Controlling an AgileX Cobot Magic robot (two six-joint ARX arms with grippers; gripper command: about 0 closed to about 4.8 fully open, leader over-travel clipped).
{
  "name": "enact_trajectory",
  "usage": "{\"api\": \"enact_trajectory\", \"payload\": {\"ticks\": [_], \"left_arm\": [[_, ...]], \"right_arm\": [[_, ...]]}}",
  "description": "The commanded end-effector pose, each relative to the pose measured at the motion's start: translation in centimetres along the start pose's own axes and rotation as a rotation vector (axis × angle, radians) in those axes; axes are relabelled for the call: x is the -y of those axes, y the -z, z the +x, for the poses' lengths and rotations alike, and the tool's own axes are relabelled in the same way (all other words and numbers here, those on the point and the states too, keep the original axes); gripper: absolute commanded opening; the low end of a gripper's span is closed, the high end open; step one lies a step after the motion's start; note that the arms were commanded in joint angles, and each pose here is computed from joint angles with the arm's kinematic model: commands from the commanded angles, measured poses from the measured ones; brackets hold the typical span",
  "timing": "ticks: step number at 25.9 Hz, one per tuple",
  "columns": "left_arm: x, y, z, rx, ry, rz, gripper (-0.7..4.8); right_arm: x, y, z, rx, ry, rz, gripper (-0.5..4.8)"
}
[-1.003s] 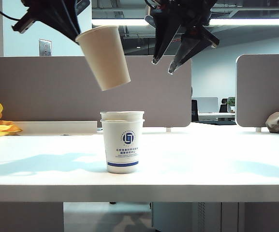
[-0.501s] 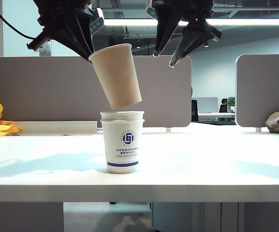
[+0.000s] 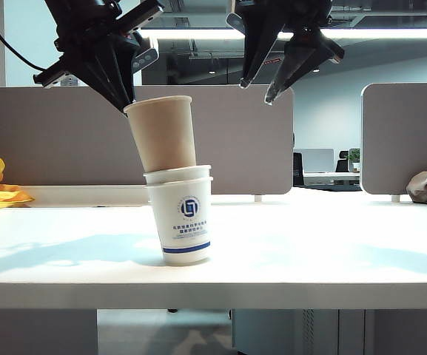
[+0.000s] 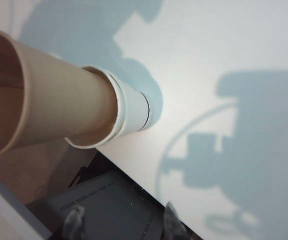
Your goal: Pick up all the paper cups on the table one by one and stack them together.
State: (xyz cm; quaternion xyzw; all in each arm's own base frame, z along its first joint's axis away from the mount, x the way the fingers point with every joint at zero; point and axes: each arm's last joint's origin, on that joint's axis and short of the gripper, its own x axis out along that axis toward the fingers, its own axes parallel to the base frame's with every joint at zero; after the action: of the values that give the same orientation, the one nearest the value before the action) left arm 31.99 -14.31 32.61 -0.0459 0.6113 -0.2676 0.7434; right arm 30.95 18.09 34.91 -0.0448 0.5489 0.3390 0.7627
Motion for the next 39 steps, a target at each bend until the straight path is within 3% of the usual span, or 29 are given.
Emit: {"api": "enact_trajectory", "payload": {"ticks": [1,4,5,7,10,18,23,26,31,35,39], "left_arm": [[0.1,0.0,0.2,-0.009,0.001,0.005,-0.06],[0.0,-0.1,0.8,-0.037,0.026,-0.003,0.1],[0.0,-0.1,0.8,-0.037,0.033,-0.002,0.5],[0.3,-0.2,0.8,-0.031,0.039,0.007,2.22],[0.4,-0.2,0.8,-0.03,0.069,0.008,2.2],[0.4,-0.7,0.8,0.021,0.07,0.015,1.38],[0.2,-0.8,1.2,0.008,0.046,0.009,1.37],[-0.2,-0.4,1.5,-0.036,-0.031,0.031,1.38],[-0.3,-0.3,1.4,-0.045,-0.038,0.035,1.38],[0.2,-0.3,0.3,0.017,-0.028,0.062,1.38],[1.3,0.1,-2.5,0.163,-0.016,0.11,1.38]], "right_arm": [[-0.2,0.0,-0.5,0.014,-0.004,-0.01,2.07],[-0.2,0.1,-0.5,0.008,-0.004,-0.007,2.07],[-0.2,0.1,-0.5,0.009,-0.004,-0.008,2.07],[-0.2,0.1,-0.5,0.009,-0.004,-0.008,2.07],[-0.2,0.1,-0.5,0.009,-0.005,-0.008,2.07],[-0.2,0.2,-0.5,0.0,-0.007,-0.004,2.07],[-0.2,0.3,-0.5,-0.015,-0.006,0.0,2.07],[-0.1,0.4,-0.5,-0.026,0.018,-0.022,2.07],[0.0,0.2,-0.5,-0.009,0.046,-0.031,1.98],[-0.3,0.1,-1.2,0.04,0.047,-0.054,1.98],[-0.8,-0.1,-2.8,0.145,0.049,-0.087,1.98]]}}
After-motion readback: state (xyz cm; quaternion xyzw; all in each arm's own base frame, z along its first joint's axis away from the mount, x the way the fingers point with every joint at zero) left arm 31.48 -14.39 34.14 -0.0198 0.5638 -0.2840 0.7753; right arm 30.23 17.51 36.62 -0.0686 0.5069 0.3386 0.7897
